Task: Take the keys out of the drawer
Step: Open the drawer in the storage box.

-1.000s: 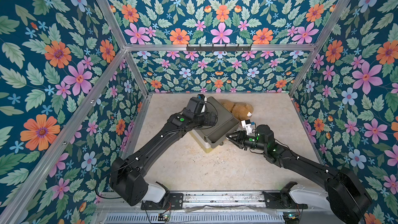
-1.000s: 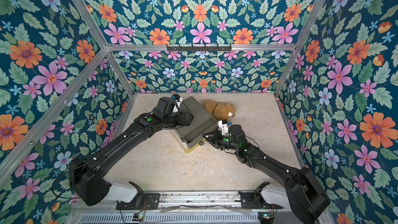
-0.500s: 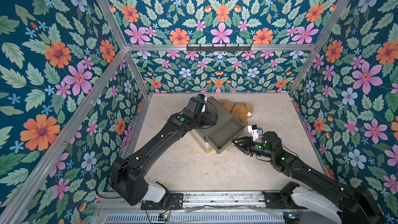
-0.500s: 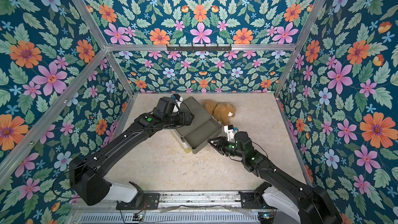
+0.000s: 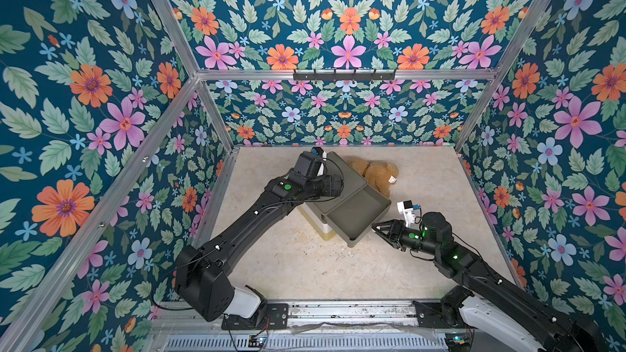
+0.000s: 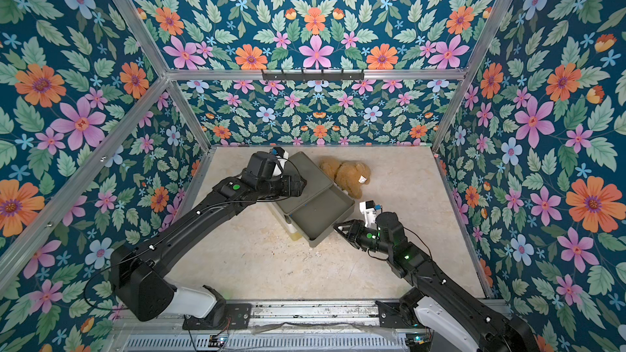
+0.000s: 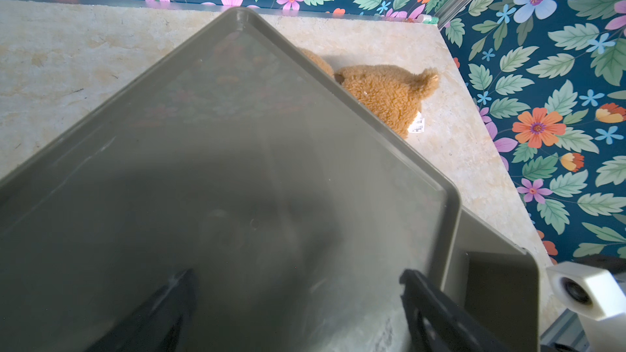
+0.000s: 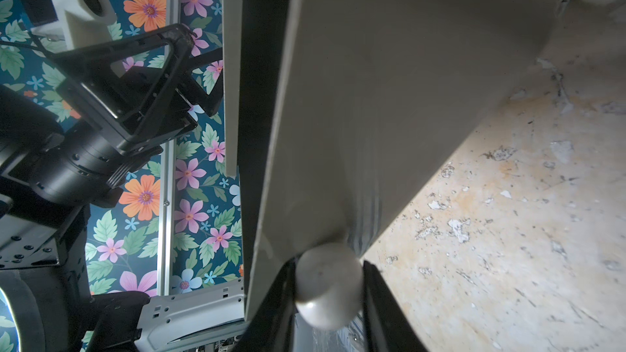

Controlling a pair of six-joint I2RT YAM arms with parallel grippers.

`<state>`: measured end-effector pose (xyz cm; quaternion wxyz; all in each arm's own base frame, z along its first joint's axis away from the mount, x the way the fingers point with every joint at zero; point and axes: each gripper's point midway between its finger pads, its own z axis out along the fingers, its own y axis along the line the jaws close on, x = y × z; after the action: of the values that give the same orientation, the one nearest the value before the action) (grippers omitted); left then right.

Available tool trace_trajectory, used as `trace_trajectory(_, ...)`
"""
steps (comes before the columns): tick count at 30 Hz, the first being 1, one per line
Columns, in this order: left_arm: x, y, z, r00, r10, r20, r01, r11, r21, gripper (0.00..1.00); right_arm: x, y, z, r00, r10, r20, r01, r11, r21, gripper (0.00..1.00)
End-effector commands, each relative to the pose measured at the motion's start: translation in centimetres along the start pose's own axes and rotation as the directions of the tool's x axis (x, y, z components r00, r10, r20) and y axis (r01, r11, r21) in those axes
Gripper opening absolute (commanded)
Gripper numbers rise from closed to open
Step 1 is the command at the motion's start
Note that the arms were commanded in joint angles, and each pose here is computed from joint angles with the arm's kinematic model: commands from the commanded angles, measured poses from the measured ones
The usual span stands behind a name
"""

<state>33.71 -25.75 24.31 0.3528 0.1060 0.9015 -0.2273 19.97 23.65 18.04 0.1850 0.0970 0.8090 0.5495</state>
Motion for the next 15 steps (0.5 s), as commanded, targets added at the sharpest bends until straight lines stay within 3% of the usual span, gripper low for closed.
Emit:
trace_trajectory(1, 2.9, 0.7, 0.3, 0.993, -0.033, -0.117, 0.03, 0.999, -0.021, 0.99, 0.8, -2.6, -0.5, 0.999, 0.039, -0.01, -0.037, 0.994, 0.102, 0.24)
trace_trajectory(15, 2.6, 0.1, -0.2, 0.993, -0.052, -0.107, 0.053, 0.999, 0.007, 0.99, 1.8, -5.2, -1.4, 0.998, 0.061, -0.001, -0.06, 0.986, 0.154, 0.23)
